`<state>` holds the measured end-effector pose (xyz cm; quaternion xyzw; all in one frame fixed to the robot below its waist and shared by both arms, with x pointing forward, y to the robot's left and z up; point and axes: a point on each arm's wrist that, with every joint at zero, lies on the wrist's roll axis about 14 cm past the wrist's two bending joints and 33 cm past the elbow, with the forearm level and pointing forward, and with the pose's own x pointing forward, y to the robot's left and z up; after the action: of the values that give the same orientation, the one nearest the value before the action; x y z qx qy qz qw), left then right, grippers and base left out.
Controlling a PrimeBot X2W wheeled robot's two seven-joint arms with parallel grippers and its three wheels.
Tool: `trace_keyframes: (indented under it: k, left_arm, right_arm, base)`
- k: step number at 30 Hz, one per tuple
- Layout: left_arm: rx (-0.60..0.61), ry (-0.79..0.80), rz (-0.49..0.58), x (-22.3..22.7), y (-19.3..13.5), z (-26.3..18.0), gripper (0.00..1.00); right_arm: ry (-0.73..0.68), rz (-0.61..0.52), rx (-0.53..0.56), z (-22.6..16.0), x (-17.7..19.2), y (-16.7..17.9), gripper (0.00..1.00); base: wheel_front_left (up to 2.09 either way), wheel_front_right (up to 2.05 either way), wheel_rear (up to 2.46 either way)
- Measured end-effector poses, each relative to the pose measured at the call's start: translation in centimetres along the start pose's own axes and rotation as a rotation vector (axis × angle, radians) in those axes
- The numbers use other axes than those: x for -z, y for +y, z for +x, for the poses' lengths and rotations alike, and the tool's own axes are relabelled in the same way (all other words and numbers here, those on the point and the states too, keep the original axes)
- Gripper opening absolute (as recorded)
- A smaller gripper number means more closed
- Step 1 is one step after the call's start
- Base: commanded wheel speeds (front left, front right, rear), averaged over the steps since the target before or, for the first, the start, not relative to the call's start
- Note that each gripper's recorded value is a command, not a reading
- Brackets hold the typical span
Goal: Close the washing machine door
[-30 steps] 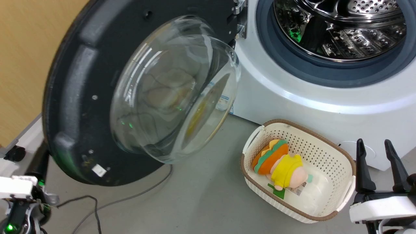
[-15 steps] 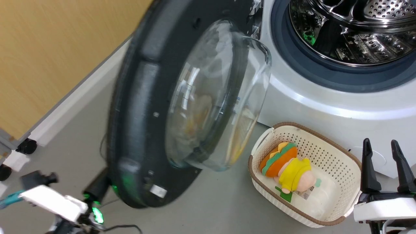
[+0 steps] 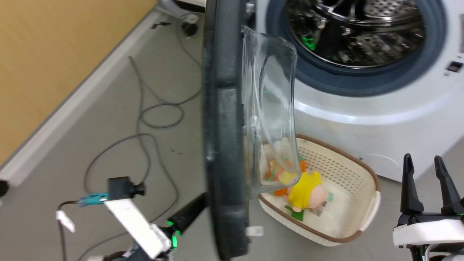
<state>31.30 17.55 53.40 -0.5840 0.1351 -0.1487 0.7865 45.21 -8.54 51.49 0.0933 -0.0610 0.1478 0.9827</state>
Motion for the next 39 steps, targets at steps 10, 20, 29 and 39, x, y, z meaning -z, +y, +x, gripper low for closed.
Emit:
trace_keyframes:
  k: [10, 20, 29, 39]
  left_arm:
    - [0.135, 0.159, 0.017, 4.8, -3.5, 5.9, 0.0]
    - [0.167, 0.264, 0.055, 10.2, -4.5, 10.4, 0.0]
    - [0.158, 0.22, 0.236, 10.4, -3.9, 10.9, 0.0]
    - [0.12, -0.159, 0.779, 0.6, -2.8, 9.6, 0.0]
  right_arm:
    - [-0.01, -0.015, 0.13, -2.7, -1.0, -4.4, 1.0]
    - [-0.021, -0.04, 0.229, -5.1, -2.0, -7.6, 1.0]
    - [-0.031, -0.015, 0.26, -5.7, -2.3, -8.4, 1.0]
    - [-0.095, -0.016, 0.253, -5.4, -4.5, -8.1, 1.0]
  base:
    - [0.0, 0.0, 0.0]
    - [0.0, 0.0, 0.0]
    - [0.0, 0.0, 0.0]
    - [0.0, 0.0, 0.0]
